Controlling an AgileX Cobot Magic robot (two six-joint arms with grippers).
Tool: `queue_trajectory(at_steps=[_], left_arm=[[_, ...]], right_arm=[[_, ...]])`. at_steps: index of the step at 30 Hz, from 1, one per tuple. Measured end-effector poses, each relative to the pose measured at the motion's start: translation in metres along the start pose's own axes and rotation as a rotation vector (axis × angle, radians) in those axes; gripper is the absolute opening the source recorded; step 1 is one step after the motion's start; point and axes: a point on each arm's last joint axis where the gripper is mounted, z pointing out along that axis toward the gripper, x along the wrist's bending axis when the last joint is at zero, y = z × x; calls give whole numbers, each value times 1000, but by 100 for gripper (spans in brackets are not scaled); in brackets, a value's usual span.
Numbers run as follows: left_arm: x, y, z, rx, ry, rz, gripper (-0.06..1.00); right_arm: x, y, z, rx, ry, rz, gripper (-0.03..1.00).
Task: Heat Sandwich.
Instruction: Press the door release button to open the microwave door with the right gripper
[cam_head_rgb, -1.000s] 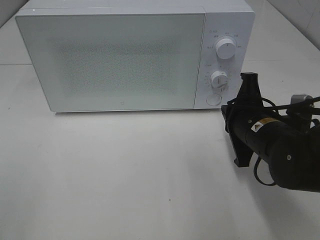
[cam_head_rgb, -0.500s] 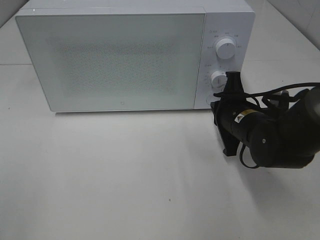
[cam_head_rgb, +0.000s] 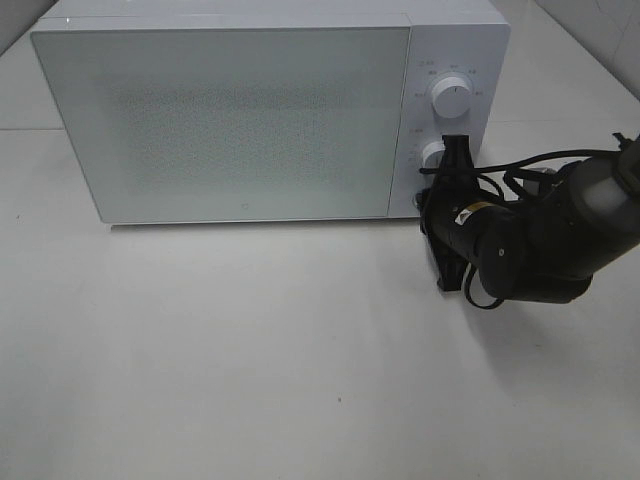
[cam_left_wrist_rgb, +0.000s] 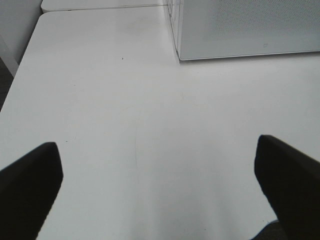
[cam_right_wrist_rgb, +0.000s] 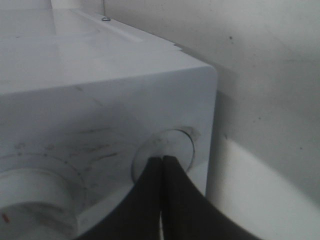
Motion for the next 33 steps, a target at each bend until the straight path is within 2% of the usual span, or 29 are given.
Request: queue_trajectory(at_steps=[9, 20, 33], left_arm=[[0, 0, 0, 0, 0, 0, 99], [0, 0, 0, 0, 0, 0, 99], [0, 0, 0, 0, 0, 0, 99]], right_arm=[[3, 5, 7, -8, -32, -3, 1], [0, 2, 20, -26, 14, -1, 1], [0, -1, 21, -32, 19, 8, 1]])
